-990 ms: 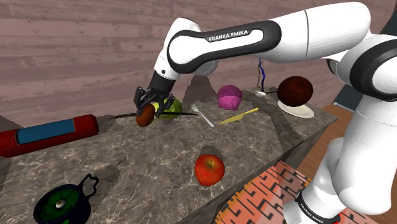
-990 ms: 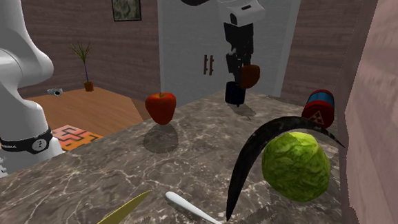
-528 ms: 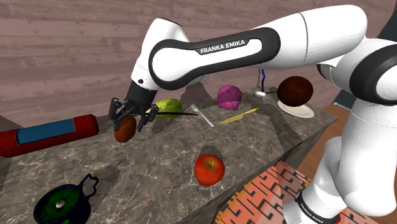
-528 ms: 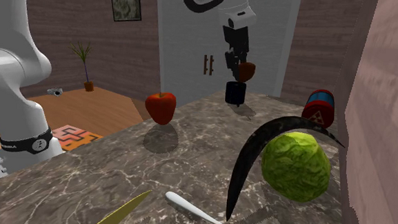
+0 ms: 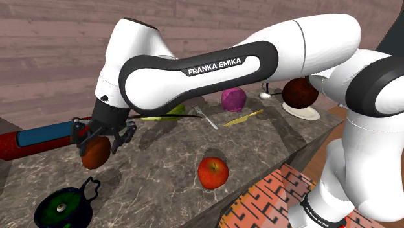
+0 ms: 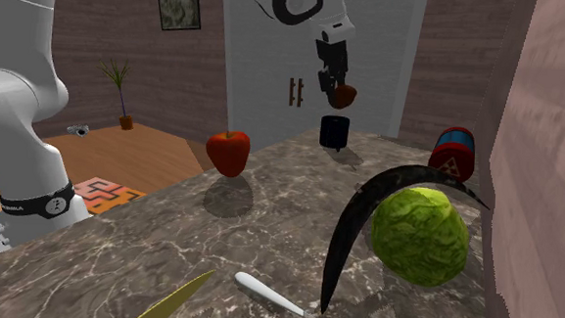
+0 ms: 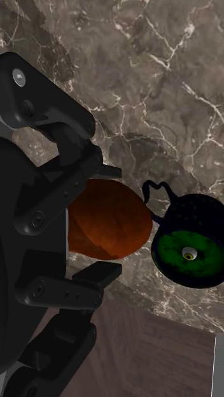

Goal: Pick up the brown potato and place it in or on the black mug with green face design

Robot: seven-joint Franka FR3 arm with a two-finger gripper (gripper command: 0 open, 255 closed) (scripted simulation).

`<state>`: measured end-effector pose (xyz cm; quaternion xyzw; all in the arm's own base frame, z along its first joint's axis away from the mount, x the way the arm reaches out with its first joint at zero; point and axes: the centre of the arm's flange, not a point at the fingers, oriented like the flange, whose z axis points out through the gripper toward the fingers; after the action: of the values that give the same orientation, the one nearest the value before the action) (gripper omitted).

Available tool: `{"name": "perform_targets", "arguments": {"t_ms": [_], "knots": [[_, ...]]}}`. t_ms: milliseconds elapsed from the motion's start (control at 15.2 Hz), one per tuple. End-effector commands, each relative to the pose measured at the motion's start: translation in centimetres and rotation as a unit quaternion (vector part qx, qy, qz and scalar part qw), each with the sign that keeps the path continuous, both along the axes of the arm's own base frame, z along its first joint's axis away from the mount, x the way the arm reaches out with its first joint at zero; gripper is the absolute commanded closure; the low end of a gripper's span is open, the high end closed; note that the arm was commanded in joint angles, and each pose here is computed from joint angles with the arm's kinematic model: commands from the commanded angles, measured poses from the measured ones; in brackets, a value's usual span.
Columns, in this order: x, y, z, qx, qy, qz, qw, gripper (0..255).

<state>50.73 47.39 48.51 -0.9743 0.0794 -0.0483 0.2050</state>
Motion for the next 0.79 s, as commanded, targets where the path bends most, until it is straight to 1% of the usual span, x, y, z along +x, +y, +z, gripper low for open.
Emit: {"name": "perform_targets", "arguments": {"t_ms": [0,396,726], "knots": [[-0.6,2.5,0.1,0.000,0.000,-0.001,1.0000,255],[-3.0,10.1,0.1,0.000,0.000,-0.001,1.0000,255],[-3.0,10.1,-2.5,0.000,0.000,-0.001,1.0000,255]]}}
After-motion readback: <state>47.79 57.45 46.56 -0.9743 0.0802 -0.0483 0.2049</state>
